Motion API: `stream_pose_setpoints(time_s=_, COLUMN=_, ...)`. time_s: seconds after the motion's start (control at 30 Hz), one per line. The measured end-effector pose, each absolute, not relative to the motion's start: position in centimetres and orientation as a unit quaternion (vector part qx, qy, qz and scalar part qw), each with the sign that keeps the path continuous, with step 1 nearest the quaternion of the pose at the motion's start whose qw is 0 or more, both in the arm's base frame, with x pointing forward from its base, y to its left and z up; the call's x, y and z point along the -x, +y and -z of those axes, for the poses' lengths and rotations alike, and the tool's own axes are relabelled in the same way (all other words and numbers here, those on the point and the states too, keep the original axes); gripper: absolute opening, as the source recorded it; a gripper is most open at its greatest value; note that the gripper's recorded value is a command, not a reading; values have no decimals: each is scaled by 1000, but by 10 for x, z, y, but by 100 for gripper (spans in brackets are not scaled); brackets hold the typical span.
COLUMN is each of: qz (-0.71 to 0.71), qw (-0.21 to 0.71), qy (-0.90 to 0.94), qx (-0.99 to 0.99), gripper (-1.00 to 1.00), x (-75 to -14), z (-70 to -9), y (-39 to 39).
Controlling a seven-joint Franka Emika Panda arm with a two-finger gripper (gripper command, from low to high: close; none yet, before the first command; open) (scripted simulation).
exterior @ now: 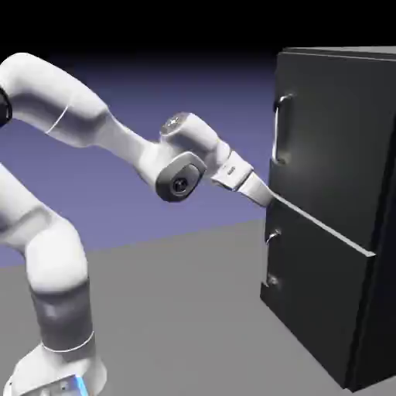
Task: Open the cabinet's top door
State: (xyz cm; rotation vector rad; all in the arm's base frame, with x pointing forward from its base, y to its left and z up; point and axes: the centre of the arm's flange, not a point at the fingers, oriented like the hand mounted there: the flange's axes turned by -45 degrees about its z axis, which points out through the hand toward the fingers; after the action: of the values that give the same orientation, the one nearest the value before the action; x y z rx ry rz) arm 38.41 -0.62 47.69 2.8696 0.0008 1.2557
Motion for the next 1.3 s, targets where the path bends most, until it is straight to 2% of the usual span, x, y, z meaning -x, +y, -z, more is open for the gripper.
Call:
stream_pose_setpoints(time_s=0.67, qz=-511, qw=-25, qy=-110, qx=-852, gripper=0, x=-326, z=-573, y=-27)
stream_pose_setpoints(time_s=1.3, qz=-634, qw=-22, qy=-85, qx=-768, gripper=0, x=-324, z=-581, y=24)
